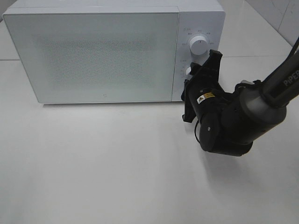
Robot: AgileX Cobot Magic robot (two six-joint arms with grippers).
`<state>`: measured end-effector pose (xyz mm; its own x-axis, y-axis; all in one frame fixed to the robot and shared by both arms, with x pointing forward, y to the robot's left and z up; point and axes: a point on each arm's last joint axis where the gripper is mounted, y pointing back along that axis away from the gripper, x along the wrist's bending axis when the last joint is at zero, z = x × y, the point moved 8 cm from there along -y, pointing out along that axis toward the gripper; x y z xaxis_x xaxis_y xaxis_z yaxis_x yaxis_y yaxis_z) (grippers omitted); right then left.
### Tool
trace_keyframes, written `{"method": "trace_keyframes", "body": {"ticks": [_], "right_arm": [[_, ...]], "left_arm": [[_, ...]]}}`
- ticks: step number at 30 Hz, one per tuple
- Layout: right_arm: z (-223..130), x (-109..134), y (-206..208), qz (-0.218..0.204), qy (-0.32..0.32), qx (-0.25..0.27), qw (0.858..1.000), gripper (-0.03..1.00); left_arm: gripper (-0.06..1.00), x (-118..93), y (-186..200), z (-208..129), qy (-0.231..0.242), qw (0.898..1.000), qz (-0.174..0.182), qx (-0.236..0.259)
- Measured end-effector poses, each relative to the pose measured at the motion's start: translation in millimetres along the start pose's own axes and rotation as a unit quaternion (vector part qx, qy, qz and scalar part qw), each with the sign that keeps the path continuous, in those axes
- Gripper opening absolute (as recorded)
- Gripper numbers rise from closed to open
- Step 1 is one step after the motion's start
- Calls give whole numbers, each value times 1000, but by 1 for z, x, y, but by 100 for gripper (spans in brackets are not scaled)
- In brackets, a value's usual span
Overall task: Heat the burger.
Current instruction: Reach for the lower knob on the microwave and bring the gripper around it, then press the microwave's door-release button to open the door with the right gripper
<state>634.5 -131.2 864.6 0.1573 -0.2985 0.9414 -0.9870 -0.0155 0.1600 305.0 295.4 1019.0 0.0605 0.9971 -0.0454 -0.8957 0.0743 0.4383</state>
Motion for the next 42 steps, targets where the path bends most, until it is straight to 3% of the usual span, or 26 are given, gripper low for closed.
{"method": "trace_keyframes", "body": {"ticks": [6,11,16,28,32,33,34,35,36,37,38,39,40,41,42], "right_arm": [[-3,-1,1,-2,11,10,1000,48],[-10,-4,5,-13,41,34,998,62],[-7,0,13,-19,64,37,997,68],[2,-3,44,-70,160,63,983,69],[-2,2,54,-86,221,85,968,69],[-7,4,59,-98,267,104,953,69],[-7,4,59,-98,267,104,953,69],[-9,4,62,-105,292,114,944,69],[-12,6,67,-116,335,132,926,69],[-12,6,67,-116,335,132,926,69],[-15,7,74,-129,383,151,902,69],[-16,7,76,-133,402,158,892,69],[-16,7,76,-133,402,158,892,69],[-16,6,82,-145,450,177,863,69],[-16,6,82,-145,450,177,863,69]], "left_arm": [[99,0,0,0,0,1000,0,0],[99,0,0,0,0,1000,0,0],[99,0,0,0,0,1000,0,0],[99,0,0,0,0,1000,0,0],[99,0,0,0,0,1000,0,0],[99,0,0,0,0,1000,0,0],[99,0,0,0,0,1000,0,0],[99,0,0,0,0,1000,0,0],[99,0,0,0,0,1000,0,0],[99,0,0,0,0,1000,0,0],[99,0,0,0,0,1000,0,0],[99,0,0,0,0,1000,0,0],[99,0,0,0,0,1000,0,0],[99,0,0,0,0,1000,0,0],[99,0,0,0,0,1000,0,0]]}}
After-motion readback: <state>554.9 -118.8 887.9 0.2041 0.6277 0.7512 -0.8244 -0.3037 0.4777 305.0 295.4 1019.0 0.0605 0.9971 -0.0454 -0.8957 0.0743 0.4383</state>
